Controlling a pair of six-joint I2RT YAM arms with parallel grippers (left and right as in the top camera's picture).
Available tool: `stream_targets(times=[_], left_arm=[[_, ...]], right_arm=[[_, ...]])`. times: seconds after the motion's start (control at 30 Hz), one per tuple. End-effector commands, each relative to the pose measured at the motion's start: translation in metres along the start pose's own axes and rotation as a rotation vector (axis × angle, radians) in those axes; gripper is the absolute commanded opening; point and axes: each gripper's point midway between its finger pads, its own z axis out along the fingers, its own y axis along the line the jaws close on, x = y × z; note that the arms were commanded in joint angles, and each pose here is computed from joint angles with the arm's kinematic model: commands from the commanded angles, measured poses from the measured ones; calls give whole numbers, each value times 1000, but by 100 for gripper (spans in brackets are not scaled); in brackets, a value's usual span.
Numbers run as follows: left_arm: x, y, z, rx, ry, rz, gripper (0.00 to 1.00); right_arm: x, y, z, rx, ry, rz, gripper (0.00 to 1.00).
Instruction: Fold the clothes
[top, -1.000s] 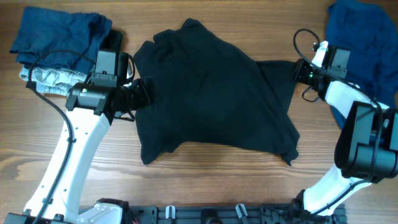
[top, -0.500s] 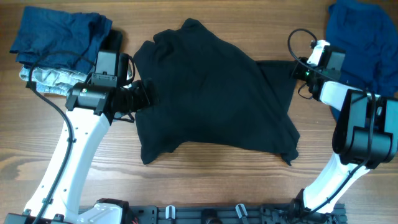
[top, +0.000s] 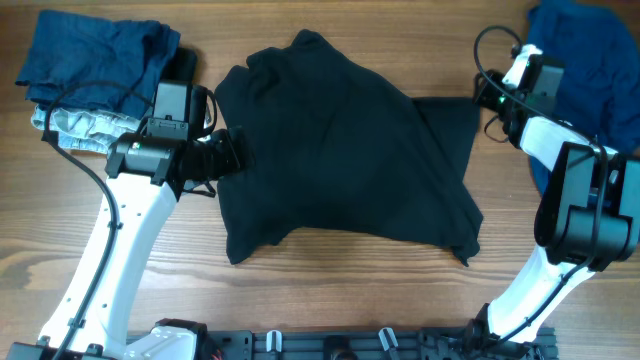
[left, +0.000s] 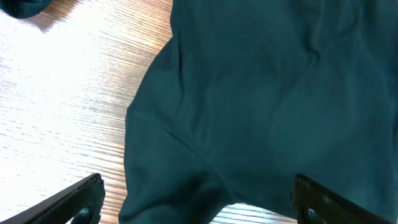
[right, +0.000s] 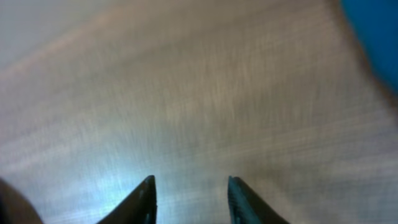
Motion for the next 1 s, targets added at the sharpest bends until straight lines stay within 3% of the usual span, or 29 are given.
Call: stream_targets(times=[0.0,0.1,0.23,0.43,0.67,0.97], left_arm=[[-5,1,-1,-11,-20,15,97],[-5,1,-1,-10,-21,15,97],[-5,1,-1,-11,-19,15,97],[-4,2,-1,-11,-18,15,97],[-5,1,-1,-11,-19,15,98],[-9,5,-2,-33,-41,15,97]], right_arm=[[13,7,2,-52,61,-30,49],[22,6,2,-48,94,-73,54],[36,11,9,-55,130,-108,52],[63,16,17,-51,205,-111,24],[67,16,17,-44,219,-109,4],[4,6,23,59,-45,-167,4]])
